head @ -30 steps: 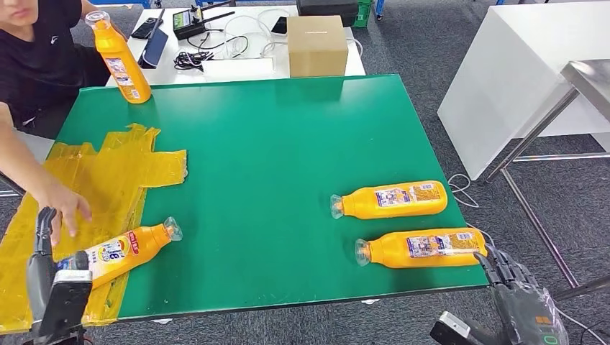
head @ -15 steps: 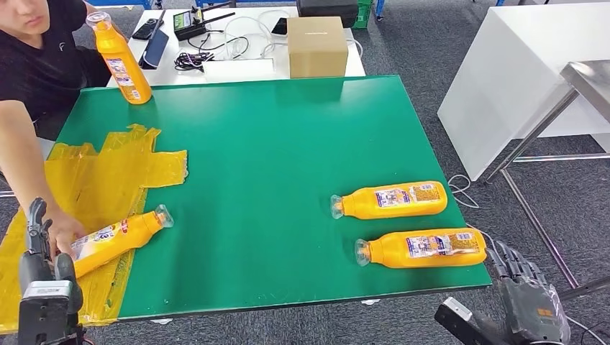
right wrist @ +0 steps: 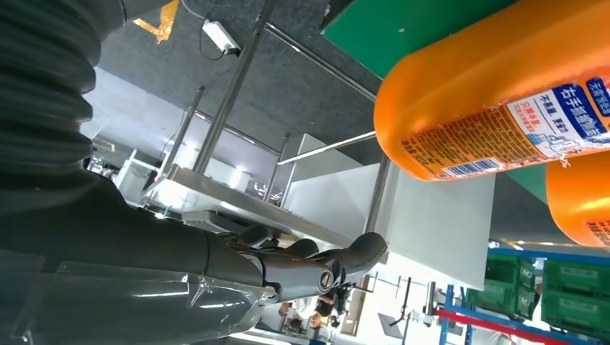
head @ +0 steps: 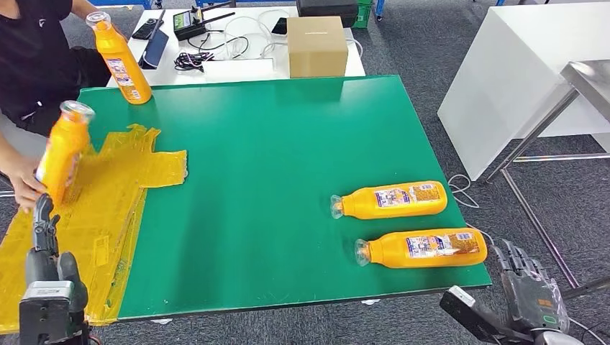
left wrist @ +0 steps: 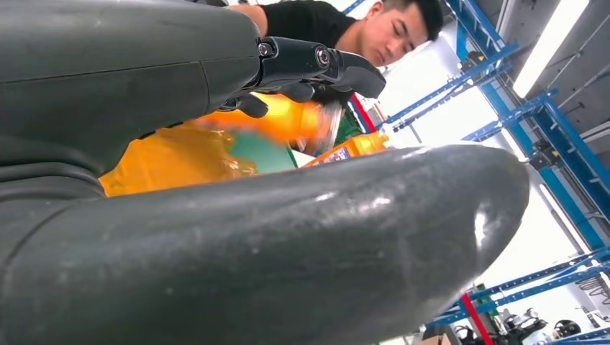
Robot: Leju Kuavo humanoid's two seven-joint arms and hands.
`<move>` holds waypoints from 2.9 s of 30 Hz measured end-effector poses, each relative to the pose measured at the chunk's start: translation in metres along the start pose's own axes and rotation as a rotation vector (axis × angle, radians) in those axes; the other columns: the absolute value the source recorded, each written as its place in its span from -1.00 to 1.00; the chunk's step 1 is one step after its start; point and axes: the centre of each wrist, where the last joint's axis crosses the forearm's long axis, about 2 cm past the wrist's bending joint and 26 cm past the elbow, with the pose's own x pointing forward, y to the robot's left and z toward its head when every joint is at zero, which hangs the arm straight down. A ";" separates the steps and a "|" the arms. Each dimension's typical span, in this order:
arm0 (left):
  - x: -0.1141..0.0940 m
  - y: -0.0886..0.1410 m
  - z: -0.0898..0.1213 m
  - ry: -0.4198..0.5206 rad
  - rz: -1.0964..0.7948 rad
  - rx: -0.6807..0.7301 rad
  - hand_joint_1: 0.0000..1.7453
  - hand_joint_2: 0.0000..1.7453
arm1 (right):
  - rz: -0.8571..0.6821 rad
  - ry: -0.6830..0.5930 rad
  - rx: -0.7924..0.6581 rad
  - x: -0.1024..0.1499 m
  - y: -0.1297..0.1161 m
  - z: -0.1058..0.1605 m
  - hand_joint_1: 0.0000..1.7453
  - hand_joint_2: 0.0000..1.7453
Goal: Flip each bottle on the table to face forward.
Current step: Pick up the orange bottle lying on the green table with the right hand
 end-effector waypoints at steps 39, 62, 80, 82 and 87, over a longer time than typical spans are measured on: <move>0.001 -0.008 -0.007 0.024 0.099 -0.026 -1.00 -1.00 | 0.032 -0.108 0.127 0.027 0.025 -0.069 -1.00 1.00; -0.002 -0.017 -0.014 0.040 0.173 -0.057 -1.00 -1.00 | 0.119 -0.098 0.153 0.034 0.043 -0.142 1.00 1.00; -0.007 -0.016 -0.018 0.028 0.219 -0.050 -1.00 -1.00 | 0.071 -0.151 0.267 0.019 0.040 -0.153 1.00 1.00; -0.007 -0.016 -0.019 0.027 0.223 -0.049 -1.00 -1.00 | 0.064 -0.159 0.275 0.016 0.039 -0.153 1.00 1.00; -0.008 -0.015 -0.019 0.028 0.222 -0.051 -1.00 -1.00 | 0.065 -0.164 0.280 0.014 0.039 -0.153 1.00 1.00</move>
